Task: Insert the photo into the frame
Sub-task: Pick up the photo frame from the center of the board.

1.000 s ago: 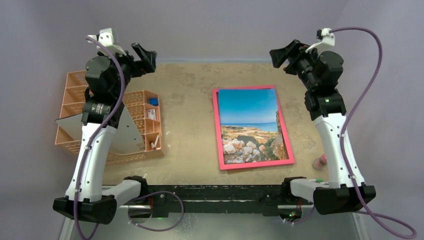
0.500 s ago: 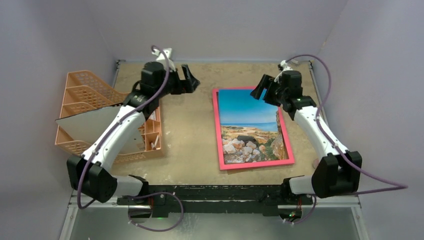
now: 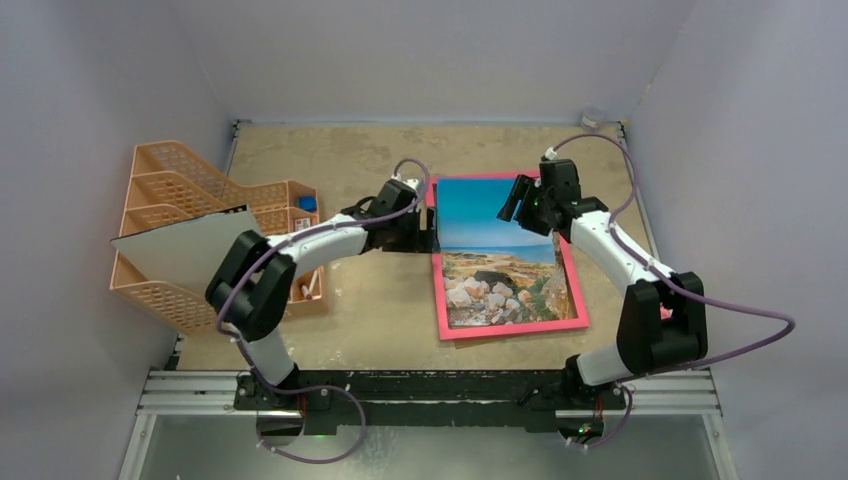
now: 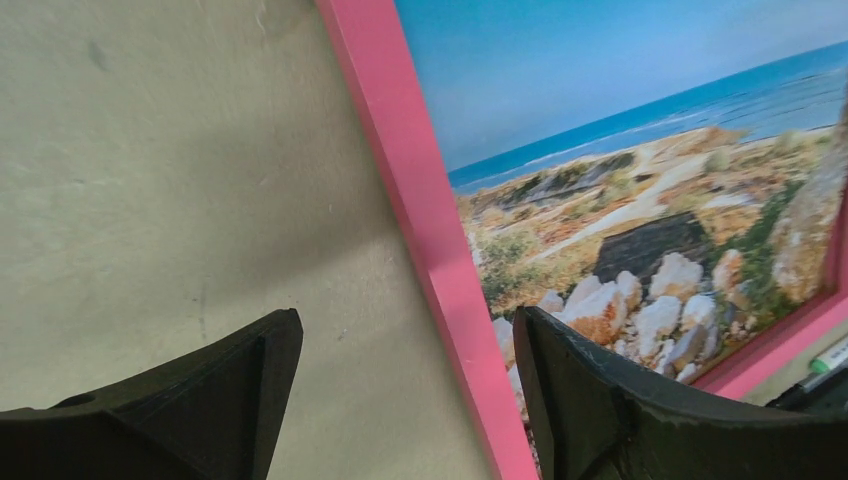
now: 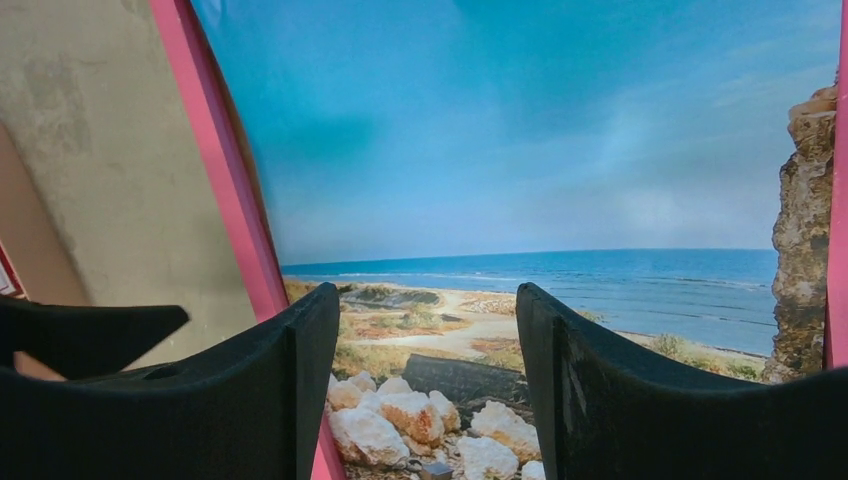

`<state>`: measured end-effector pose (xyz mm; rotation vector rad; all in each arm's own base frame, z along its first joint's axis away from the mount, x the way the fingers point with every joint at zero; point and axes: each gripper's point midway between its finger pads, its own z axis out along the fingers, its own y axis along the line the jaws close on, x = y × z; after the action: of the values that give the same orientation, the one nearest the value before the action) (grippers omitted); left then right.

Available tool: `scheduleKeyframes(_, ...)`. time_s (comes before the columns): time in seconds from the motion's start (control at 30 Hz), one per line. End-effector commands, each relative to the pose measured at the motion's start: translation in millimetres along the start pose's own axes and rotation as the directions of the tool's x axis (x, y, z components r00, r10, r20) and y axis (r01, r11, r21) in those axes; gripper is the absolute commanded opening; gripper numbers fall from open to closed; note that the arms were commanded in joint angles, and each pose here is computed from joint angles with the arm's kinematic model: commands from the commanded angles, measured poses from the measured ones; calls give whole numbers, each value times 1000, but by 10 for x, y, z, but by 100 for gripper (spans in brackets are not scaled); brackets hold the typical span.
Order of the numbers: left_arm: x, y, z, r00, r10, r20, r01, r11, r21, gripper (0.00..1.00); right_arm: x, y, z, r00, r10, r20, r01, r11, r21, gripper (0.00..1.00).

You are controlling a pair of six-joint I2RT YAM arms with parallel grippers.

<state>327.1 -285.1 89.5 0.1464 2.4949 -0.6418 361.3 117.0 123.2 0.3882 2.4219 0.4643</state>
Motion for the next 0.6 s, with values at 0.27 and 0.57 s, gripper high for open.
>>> scheduleKeyframes(0.27,293,-63,572,990,-126,-66,112,977,-179,59,165,-185,100,998,57,-17,-56,996,62,66)
scheduleKeyframes(0.57,395,134,666,983,-154,-101,110,931,-349,41,299,-255,138,997,60,-49,-57,996,73,65)
